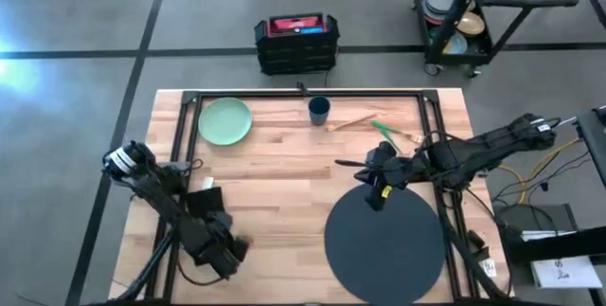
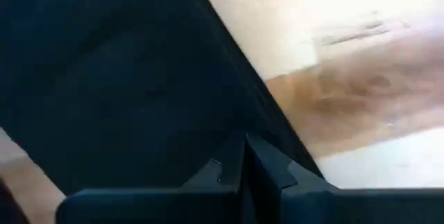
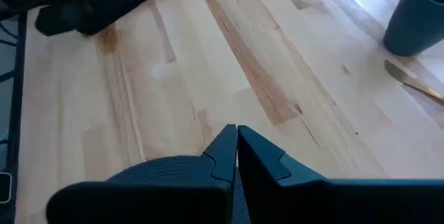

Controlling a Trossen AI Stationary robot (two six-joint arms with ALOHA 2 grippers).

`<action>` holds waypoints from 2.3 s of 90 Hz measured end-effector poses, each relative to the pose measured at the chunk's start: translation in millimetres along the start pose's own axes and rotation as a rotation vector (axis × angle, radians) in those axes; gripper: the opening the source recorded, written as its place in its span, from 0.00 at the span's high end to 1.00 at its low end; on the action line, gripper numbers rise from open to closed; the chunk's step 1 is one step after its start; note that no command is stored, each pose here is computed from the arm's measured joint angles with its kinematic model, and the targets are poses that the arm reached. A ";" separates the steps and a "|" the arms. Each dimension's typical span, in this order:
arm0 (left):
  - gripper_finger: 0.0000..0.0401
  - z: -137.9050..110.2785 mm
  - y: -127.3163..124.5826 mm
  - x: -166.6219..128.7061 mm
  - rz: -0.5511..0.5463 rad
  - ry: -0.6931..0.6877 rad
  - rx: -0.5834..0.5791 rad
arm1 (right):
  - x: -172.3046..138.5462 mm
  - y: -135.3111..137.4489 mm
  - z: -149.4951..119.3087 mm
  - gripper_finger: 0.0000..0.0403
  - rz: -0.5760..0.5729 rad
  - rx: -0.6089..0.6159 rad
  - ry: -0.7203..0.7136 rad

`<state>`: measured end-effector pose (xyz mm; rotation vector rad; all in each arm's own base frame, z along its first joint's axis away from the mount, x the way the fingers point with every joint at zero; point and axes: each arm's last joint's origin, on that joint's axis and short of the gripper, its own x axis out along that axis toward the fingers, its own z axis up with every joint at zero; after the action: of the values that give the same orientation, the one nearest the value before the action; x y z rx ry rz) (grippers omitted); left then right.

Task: Set table place
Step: Move the black table napkin to the middle left of the table, then put the green fork on the black table napkin

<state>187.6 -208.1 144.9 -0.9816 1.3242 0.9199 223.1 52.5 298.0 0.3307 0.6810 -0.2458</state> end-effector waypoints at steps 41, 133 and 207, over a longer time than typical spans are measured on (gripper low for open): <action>1.00 -18.0 6.7 -4.2 0.026 0.156 0.008 | 0.3 -0.3 -0.4 1.00 -0.002 -0.017 0.002; 1.00 -15.8 9.7 -16.8 -0.017 0.167 0.024 | 0.4 -0.3 -0.4 1.00 -0.002 -0.024 0.002; 1.00 6.3 12.4 -82.6 -0.401 0.020 -0.002 | 0.4 -1.0 -1.5 1.00 -0.007 -0.047 0.013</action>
<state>174.5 -196.8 226.9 -1.2065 1.0878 0.6052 222.3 52.1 296.4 0.2849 0.6994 -0.2338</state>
